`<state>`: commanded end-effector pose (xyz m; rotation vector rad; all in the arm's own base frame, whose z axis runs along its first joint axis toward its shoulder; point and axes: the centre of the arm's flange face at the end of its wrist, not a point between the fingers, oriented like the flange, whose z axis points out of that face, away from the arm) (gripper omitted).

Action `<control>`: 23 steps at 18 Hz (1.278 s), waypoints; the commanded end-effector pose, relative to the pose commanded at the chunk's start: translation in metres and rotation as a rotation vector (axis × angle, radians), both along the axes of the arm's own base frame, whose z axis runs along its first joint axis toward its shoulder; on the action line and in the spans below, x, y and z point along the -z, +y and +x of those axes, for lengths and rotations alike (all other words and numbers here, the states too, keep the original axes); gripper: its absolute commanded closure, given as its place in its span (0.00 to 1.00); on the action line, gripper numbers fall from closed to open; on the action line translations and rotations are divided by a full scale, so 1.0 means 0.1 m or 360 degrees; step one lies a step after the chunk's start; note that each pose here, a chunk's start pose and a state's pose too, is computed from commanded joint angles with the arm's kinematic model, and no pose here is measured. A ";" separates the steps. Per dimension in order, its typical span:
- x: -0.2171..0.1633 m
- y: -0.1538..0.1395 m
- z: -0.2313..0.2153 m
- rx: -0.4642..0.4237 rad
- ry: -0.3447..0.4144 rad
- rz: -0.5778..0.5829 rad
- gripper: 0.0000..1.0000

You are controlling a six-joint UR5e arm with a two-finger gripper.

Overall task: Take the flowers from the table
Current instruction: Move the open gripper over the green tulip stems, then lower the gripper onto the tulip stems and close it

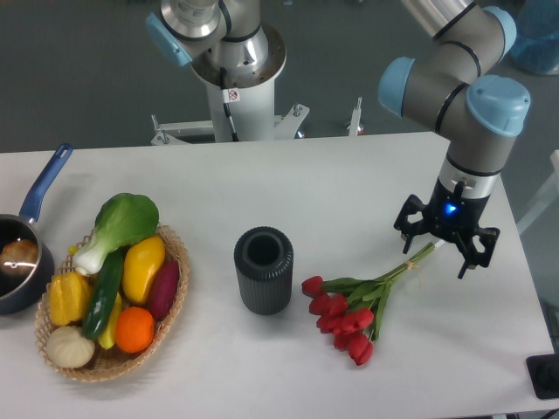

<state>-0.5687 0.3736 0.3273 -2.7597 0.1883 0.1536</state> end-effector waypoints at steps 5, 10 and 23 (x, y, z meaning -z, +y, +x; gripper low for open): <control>-0.05 0.01 0.01 0.0016 0.0019 0.0002 0.00; 0.11 0.03 0.20 0.0008 -0.0059 -0.0018 0.00; 0.65 0.19 0.64 0.0002 -0.0290 0.0011 0.00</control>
